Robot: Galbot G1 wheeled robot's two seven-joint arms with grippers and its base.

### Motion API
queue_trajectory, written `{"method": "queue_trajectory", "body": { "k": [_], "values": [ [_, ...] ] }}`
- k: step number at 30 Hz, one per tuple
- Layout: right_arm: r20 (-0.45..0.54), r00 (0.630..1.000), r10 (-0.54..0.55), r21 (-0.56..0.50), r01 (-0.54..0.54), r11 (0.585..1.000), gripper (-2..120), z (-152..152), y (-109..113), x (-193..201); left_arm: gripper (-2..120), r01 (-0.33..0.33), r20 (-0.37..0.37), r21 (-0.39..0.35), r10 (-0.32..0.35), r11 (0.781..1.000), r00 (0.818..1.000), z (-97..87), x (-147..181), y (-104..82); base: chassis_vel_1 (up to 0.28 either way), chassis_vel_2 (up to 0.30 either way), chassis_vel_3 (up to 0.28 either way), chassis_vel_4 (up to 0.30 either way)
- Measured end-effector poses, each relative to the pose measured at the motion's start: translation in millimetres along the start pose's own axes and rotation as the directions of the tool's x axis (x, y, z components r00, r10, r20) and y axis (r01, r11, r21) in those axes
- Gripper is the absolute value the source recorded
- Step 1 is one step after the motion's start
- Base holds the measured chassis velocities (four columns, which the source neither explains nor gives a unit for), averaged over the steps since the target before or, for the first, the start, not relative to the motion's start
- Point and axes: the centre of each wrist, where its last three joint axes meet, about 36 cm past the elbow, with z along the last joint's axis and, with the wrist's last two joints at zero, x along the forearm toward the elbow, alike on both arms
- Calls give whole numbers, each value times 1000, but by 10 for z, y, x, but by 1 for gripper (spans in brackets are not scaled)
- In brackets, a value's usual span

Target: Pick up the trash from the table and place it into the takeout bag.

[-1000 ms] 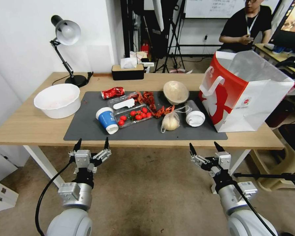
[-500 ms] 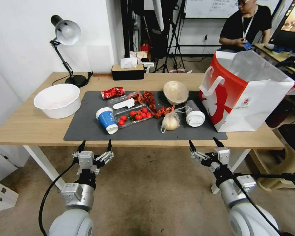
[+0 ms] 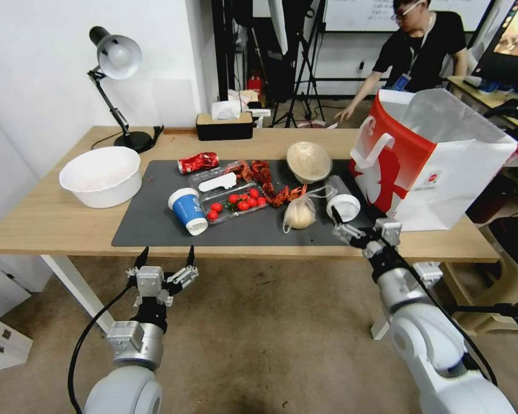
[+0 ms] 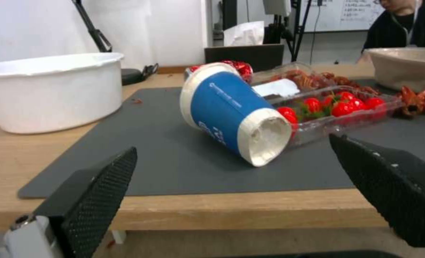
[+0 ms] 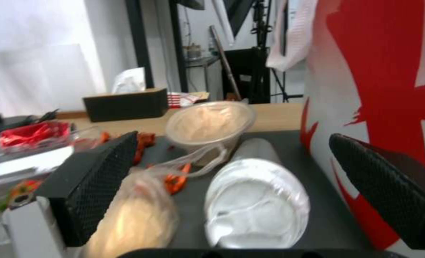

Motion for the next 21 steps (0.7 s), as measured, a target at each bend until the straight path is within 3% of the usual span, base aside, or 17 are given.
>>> {"method": "queue_trajectory", "body": {
  "k": [11, 21],
  "values": [
    [-80, 995, 62, -10, -63, 998, 100, 112, 21, -412, 100, 8, -4, 1, -8, 1000, 1000, 30, 12, 13, 0, 0, 0, 0],
    [-132, 985, 110, -10, -113, 994, 100, 219, 27, -466, 100, 5, -7, -4, -5, 1000, 1000, 48, 6, 21, 0, 0, 0, 0]
  ]
}}
